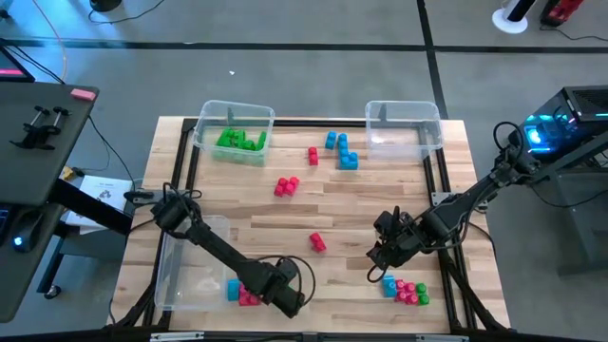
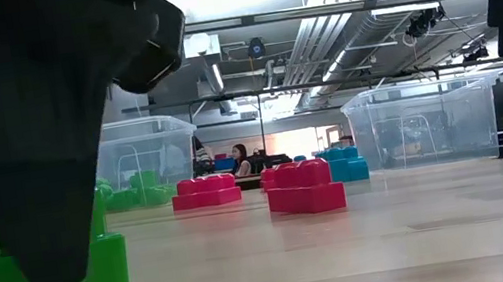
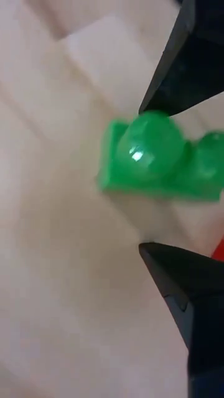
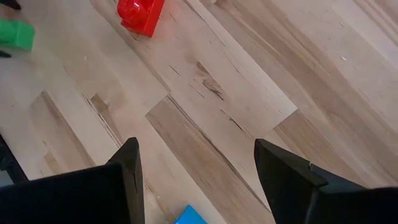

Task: Sort blocks
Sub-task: Put the green game piece into the top left transparent bin

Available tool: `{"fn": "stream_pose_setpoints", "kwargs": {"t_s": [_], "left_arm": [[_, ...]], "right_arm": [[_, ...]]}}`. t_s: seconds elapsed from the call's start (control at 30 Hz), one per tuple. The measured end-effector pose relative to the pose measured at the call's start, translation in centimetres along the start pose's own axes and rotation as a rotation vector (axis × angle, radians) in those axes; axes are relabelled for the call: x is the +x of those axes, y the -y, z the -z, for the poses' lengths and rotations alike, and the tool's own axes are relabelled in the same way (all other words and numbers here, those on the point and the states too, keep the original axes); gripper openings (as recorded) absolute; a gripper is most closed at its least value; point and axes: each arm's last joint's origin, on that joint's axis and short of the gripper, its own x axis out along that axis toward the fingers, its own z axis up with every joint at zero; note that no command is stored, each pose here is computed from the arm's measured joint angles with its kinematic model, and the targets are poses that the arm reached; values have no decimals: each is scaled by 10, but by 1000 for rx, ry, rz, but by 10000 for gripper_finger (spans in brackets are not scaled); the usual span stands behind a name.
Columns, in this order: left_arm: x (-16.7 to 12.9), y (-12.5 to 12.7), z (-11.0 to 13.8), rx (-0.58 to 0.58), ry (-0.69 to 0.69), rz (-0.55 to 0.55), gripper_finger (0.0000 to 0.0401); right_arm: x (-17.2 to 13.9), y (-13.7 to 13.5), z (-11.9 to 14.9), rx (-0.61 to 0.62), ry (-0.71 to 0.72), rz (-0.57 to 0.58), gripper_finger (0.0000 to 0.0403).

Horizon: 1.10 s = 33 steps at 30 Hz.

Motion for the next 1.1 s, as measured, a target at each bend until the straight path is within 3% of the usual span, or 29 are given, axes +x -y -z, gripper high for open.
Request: {"fn": "stream_pose_setpoints", "kwargs": {"t_s": [0.17, 0.37, 0.57, 0.73, 0.87, 0.97, 1.1], "left_arm": [[0, -4, -9, 70, -2, -24, 268], [0, -3, -11, 105, -8, -14, 91], [-17, -7, -19, 155, 0, 4, 82], [-84, -26, -47, 167, 202, 37, 82], [-162, -66, -73, 130, 489, 2, 82], [-210, -114, -94, 67, 676, -126, 82], [-247, -187, -132, -13, 707, -338, 82]], "right_arm": [[0, 0, 0, 1, 0, 0, 192], [0, 0, 0, 1, 0, 0, 192], [0, 0, 0, 0, 1, 0, 192], [-2, -2, 0, -39, 11, -30, 192], [-12, -7, -6, -57, 99, -121, 192], [-22, -11, -12, -33, 202, -204, 192], [-31, -16, -22, 35, 364, -266, 192]]}}
